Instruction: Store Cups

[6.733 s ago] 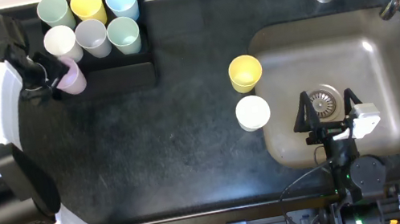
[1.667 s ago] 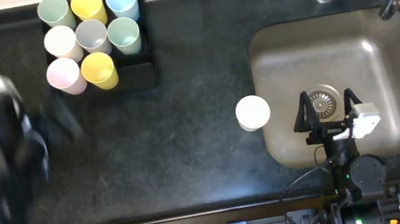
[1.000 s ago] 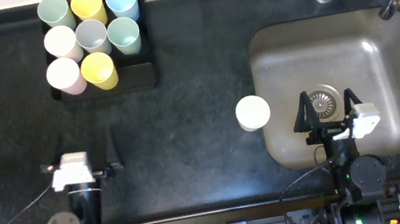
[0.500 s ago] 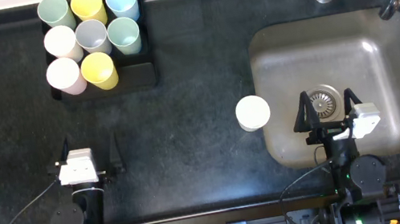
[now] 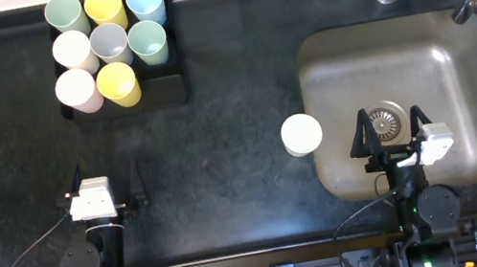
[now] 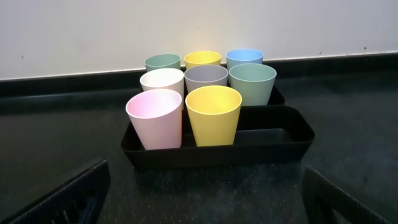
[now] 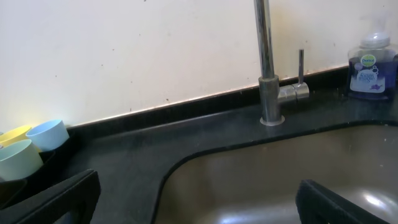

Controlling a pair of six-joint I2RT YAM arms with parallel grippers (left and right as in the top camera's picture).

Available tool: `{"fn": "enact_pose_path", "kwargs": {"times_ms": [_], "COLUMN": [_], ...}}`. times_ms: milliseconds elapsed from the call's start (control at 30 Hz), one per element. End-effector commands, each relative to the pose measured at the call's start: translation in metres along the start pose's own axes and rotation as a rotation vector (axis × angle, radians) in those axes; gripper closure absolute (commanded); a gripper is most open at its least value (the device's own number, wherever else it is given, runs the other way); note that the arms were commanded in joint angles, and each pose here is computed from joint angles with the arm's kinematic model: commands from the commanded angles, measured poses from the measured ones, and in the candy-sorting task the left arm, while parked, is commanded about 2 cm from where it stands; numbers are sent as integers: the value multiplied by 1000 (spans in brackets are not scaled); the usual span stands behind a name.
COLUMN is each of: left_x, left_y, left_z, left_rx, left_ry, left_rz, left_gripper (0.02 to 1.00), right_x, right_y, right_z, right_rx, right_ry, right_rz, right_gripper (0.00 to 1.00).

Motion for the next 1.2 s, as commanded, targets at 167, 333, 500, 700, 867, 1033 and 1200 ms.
{"fn": "enact_pose_path", "kwargs": {"times_ms": [167,333,500,700,867,1033,1200], "left_x": [0,0,0,0,0,0,0], "left_y": [1,1,1,1,1,1,1], "left_z": [1,1,1,1,1,1,1], "left_rx": [-10,-8,-7,-7,-8,-7,-7], "left_ry": [10,10,10,10,10,10,10], "left_rz": [5,5,5,5,5,5,5], "left_gripper": [20,20,20,20,20,20,20], "right_x": [-1,-1,-1,-1,0,6,7], "right_y": [0,0,0,0,0,0,4], "right_z": [-4,-4,-4,-4,-4,-2,27], "right_rx": [0,0,0,0,1,-5,-42], "right_ry": [7,7,6,6,-2,3,65], "right_rz": [-6,-6,-6,-6,2,49,55], "right_gripper": [5,3,3,3,3,5,3]}}
Point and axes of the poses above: each gripper's point midway between its finger pads, its own y axis back along the fingers, its own x axis along the line the jaws close on, z = x × y, the point moved 5 cm from there along y, back along the fingers, and after that the axes turned 15 degrees about y, right-handed, at the moved point
